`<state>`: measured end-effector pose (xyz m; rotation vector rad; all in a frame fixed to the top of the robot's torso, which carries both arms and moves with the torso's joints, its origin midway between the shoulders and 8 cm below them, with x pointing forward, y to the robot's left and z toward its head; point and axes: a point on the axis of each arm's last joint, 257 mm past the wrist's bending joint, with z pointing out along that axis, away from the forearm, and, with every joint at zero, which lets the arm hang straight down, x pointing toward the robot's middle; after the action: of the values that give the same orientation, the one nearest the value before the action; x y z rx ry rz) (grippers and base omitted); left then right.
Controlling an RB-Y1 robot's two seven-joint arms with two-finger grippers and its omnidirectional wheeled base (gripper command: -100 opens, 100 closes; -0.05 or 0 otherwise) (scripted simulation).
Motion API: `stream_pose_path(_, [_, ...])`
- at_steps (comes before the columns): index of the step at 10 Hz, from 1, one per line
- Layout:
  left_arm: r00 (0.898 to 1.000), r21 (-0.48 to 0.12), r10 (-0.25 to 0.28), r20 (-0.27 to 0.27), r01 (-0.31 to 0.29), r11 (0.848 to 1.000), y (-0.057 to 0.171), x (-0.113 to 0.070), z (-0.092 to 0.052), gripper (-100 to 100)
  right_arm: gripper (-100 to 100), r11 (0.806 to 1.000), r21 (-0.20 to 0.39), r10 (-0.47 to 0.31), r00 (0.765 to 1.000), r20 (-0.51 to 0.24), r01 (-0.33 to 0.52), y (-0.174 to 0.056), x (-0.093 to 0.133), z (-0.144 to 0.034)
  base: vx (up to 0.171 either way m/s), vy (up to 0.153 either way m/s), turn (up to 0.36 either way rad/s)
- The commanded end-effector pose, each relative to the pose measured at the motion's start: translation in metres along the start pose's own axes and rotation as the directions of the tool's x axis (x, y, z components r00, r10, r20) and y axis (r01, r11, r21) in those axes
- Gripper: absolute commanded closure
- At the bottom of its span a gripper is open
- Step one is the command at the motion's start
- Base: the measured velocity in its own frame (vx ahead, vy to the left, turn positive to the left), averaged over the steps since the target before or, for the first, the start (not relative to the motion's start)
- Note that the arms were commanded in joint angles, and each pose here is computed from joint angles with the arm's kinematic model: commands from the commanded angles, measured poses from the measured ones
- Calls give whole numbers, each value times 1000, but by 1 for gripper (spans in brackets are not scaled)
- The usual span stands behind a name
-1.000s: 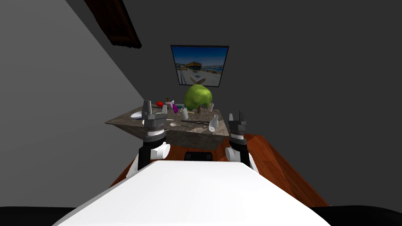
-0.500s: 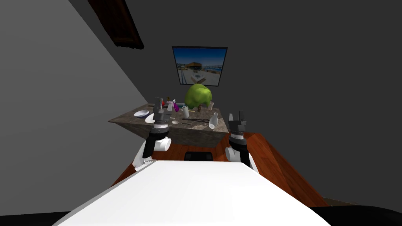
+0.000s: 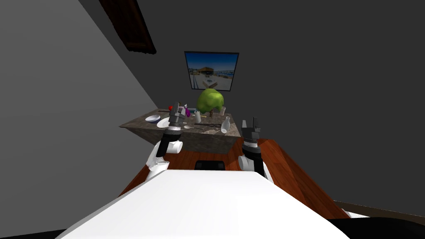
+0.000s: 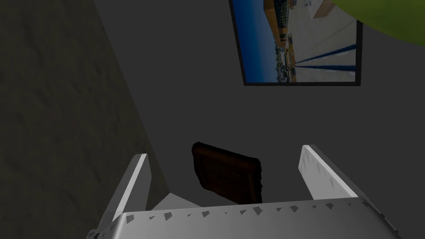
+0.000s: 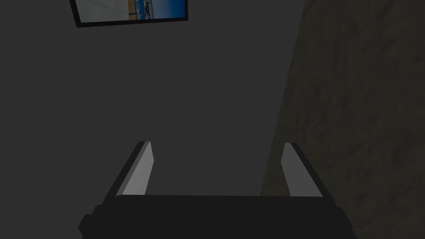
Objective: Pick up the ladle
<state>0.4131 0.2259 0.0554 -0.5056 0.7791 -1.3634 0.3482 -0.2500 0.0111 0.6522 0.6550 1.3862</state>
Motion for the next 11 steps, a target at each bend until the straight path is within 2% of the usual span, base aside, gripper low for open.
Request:
stream_pose_path(1, [1000, -29, 7, -4, -7, 1000, 11, 0, 7, -100, 0, 1000, 0, 0, 1000, 0, 0, 0, 0, 0, -77, 14, -12])
stream_pose_path(2, [1000, -57, 21, -9, -22, 998, 24, 0, 15, -100, 0, 1000, 0, 0, 1000, 0, 0, 0, 0, 0, -83, 10, -20])
stream_pose_path(3, [1000, -65, 20, -10, -21, 998, 25, 0, 18, -100, 0, 1000, 0, 0, 1000, 0, 0, 0, 0, 0, -64, 19, -10])
stream_pose_path(7, [999, -145, 44, -17, -46, 988, 56, 0, 41, -100, 0, 1000, 0, 0, 1000, 0, 0, 0, 0, 0, -75, 34, -14])
stream_pose_path(8, [998, -176, 55, -19, -58, 983, 70, -1, 48, -100, 0, 1000, 0, 0, 1000, 0, 0, 0, 0, 0, -74, 10, -16])
stream_pose_path(9, [998, -187, 54, -19, -56, 981, 72, 0, 52, -100, 0, 1000, 0, 0, 1000, 0, 0, 0, 0, 0, -65, 10, -7])
stream_pose_path(10, [998, -224, 65, -19, -68, 972, 87, -3, 56, -100, 0, 1000, 0, 0, 1000, 0, 0, 0, 0, 0, -81, 20, -11])
stream_pose_path(11, [998, -226, 63, -20, -65, 972, 86, -1, 63, -100, 0, 1000, 0, 0, 1000, 0, 0, 0, 0, 0, -60, 28, -12])
